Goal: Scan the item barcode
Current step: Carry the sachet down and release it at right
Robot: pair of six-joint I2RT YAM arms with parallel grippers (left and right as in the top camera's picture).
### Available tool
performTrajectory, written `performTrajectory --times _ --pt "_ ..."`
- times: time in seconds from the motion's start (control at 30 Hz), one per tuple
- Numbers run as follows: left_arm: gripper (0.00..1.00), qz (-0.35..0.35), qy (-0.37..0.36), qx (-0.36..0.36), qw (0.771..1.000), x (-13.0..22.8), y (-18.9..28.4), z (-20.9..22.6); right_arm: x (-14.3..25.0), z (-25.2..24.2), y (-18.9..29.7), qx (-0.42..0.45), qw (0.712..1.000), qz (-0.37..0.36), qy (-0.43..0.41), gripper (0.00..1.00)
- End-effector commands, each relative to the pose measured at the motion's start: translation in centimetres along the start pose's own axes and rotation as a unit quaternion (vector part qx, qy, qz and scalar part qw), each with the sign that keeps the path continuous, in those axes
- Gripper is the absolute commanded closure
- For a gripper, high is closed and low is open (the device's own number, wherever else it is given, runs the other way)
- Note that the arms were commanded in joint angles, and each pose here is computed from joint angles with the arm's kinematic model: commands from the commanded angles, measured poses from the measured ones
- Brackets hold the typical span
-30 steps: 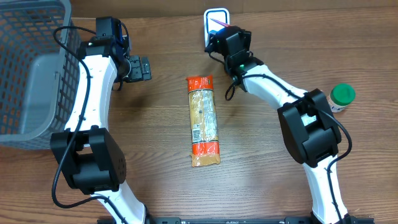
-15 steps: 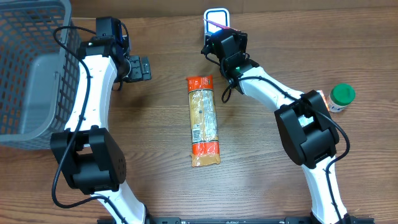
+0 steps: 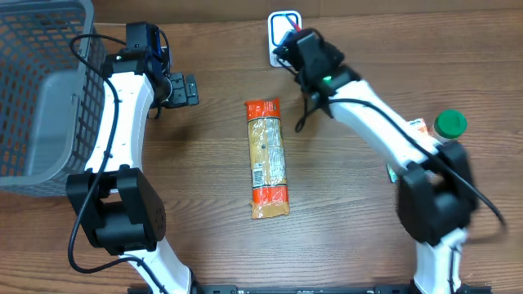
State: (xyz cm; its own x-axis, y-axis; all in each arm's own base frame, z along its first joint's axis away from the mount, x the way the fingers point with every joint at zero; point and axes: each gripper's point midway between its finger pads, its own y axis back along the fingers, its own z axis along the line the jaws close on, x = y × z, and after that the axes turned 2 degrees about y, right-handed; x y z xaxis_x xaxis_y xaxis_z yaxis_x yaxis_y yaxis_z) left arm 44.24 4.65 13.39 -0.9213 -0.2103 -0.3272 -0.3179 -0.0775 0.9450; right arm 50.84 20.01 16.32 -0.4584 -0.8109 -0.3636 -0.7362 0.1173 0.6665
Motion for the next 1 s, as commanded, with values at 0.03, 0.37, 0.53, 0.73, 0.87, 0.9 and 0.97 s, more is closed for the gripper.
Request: performTrajectory --times 0.03,0.37,0.53,0.73,0.87,0.9,0.97 --pt "0.0 -0.002 -0.006 -0.004 1.0 0.0 0.2 0.2 0.0 0.0 7.9 -0.138 0.971 -0.032 -0.19 0.96" --pt "0.01 -0.002 -0.006 -0.004 1.0 0.0 0.2 0.2 10.4 5.6 8.8 -0.248 0.908 0.18 -0.287 0.96" --pt "0.0 -0.002 -0.006 -0.004 1.0 0.0 0.2 0.2 14.0 8.4 7.5 -0.248 0.887 0.238 -0.308 0.96" --pt "0.0 -0.002 -0.006 -0.004 1.0 0.0 0.2 0.2 17.5 10.3 5.4 -0.215 0.886 0.269 -0.31 0.96" --pt "0.0 -0.002 -0.006 -0.004 1.0 0.0 0.2 0.2 19.7 11.3 4.4 -0.198 0.887 0.285 -0.303 0.96" --pt "0.0 -0.002 -0.006 -0.004 1.0 0.0 0.2 0.2 20.2 11.3 4.2 -0.19 0.889 0.289 -0.301 0.96" --pt "0.0 -0.002 -0.006 -0.004 1.0 0.0 0.2 0.2 21.3 11.2 3.7 -0.174 0.89 0.296 -0.3 0.96"
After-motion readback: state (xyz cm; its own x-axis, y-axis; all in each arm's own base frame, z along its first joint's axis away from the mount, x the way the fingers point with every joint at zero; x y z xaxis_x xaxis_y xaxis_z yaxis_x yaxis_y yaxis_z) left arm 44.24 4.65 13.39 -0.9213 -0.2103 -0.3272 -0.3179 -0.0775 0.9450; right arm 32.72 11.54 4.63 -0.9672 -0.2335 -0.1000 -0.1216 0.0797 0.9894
